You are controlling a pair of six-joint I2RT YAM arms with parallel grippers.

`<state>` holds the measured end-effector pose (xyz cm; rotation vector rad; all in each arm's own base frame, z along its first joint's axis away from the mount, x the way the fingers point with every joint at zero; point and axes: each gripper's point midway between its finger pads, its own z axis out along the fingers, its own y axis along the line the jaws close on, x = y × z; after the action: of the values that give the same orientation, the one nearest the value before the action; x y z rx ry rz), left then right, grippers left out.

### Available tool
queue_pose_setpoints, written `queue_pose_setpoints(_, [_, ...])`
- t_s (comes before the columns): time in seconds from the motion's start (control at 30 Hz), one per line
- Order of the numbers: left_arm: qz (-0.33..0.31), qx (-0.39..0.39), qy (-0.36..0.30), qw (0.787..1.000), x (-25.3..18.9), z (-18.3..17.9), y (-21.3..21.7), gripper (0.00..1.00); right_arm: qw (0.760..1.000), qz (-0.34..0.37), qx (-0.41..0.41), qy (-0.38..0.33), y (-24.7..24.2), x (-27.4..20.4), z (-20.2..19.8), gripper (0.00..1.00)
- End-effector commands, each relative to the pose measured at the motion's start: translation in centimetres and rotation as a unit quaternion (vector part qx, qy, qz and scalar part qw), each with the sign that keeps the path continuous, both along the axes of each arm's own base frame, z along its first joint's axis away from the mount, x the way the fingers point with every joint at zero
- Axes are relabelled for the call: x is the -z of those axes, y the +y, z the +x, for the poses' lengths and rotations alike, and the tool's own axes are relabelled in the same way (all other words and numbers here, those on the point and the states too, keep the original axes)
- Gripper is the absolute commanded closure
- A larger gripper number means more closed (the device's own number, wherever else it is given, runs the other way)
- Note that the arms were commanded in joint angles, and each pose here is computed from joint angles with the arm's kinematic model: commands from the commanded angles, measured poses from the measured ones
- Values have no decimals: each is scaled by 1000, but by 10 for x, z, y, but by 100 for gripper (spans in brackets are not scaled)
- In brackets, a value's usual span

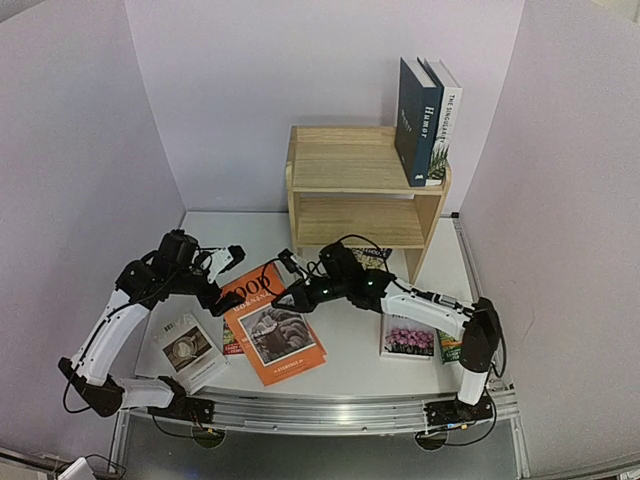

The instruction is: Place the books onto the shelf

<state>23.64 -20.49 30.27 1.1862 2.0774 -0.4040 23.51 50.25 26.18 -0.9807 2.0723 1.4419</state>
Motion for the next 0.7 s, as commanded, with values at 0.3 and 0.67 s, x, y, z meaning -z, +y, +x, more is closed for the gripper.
queue_pose_setpoints(0.3, [-78, 119, 142, 980, -37, -46, -38, 13, 965, 50, -101, -238, -31, -76, -31, 83])
queue_pose_setpoints(0.67, [-97, 125, 164, 974, -41, -52, -43, 48, 945, 60, -107, -303, -24, -91, -23, 90])
